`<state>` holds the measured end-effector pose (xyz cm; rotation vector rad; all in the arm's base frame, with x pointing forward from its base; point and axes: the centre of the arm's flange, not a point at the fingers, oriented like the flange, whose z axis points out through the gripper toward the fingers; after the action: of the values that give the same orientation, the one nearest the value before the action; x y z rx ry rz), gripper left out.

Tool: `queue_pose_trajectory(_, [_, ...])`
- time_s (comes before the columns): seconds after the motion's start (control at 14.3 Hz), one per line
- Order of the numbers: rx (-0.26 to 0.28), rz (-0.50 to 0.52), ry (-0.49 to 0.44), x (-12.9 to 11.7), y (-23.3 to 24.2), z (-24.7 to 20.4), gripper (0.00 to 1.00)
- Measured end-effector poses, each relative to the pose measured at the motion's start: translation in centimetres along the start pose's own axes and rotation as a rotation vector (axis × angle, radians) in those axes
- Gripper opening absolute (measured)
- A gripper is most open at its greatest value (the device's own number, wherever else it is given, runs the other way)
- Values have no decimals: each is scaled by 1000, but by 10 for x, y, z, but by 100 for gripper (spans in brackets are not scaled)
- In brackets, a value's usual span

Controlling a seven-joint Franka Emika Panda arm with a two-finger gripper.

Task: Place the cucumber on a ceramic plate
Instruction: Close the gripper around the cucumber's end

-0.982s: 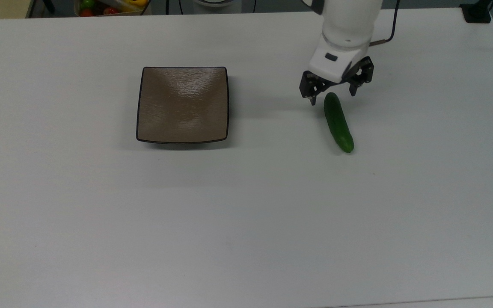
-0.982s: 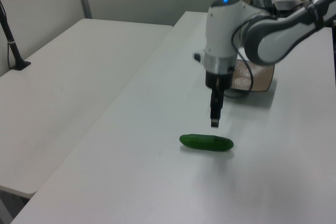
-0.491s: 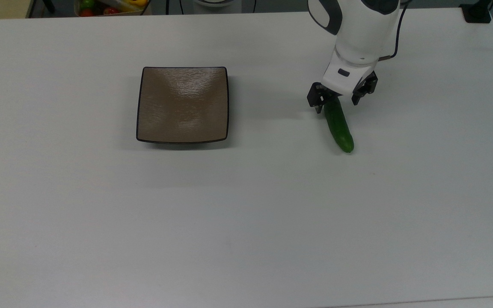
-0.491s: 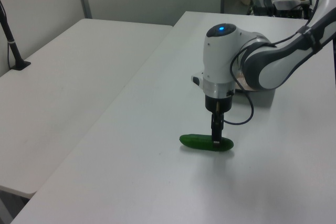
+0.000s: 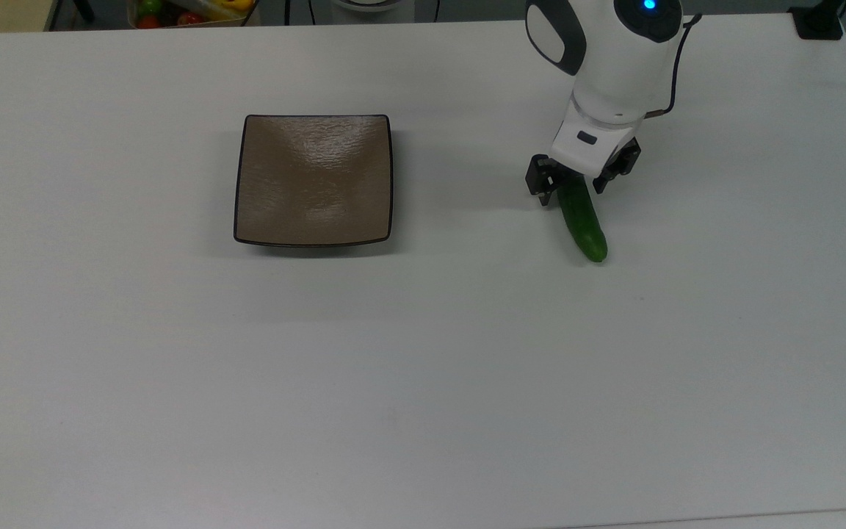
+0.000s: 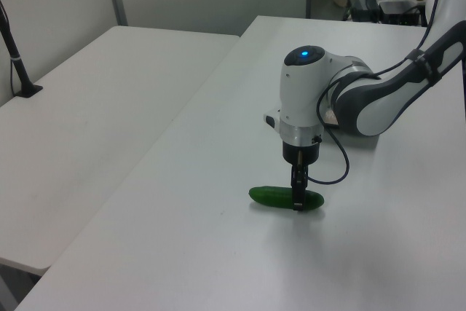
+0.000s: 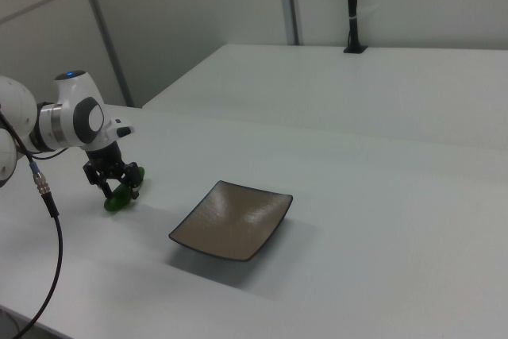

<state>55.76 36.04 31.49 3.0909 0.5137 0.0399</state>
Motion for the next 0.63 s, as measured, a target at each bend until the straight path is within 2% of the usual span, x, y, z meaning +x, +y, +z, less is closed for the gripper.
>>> queue_pose_trajectory(0.07, [-3,-2,-1,0,0,1,87])
queue_pose_trajectory(0.35, [-4,-3,-3,0,0,3,42])
queue_pose_trajectory(0.63, [-4,-3,-3,0,0,3,42])
